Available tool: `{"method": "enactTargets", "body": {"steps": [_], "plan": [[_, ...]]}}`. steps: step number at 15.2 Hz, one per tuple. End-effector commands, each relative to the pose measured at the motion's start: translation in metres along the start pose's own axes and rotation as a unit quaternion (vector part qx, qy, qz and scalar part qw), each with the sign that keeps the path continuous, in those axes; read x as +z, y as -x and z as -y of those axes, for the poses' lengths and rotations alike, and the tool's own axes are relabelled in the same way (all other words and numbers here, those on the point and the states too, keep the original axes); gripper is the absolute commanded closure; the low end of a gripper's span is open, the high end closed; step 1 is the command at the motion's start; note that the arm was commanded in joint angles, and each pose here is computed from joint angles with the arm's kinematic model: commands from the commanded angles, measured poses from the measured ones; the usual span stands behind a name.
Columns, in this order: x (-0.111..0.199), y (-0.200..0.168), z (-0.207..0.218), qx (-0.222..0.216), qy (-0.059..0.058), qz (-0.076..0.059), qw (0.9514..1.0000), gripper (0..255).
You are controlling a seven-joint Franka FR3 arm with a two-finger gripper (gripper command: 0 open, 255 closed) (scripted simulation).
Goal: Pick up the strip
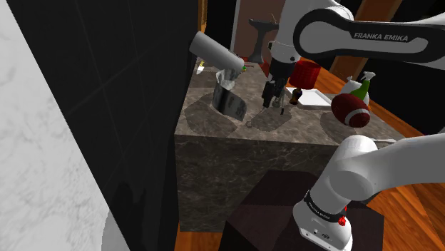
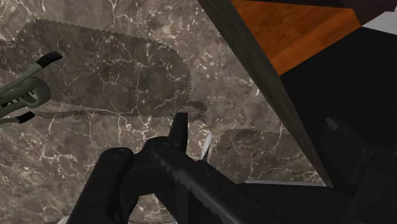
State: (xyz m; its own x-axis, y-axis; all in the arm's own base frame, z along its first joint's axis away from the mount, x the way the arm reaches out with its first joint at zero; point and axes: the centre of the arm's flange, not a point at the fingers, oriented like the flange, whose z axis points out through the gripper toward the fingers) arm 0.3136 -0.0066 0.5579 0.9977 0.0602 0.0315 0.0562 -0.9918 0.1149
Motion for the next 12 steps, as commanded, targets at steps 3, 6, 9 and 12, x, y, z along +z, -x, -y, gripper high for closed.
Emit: {"method": "enactTargets", "body": {"steps": [3,6,9,12], "plan": [[0.005,-0.026,-0.006,0.015,-0.010,0.000,0.9998,0],[0.014,-0.064,-0.015,0.038,-0.026,0.000,0.9989,0],[0.022,-0.101,-0.027,0.061,-0.042,-0.001,0.9973,0],[0.031,-0.138,-0.039,0.083,-0.057,-0.001,0.9949,0]]}}
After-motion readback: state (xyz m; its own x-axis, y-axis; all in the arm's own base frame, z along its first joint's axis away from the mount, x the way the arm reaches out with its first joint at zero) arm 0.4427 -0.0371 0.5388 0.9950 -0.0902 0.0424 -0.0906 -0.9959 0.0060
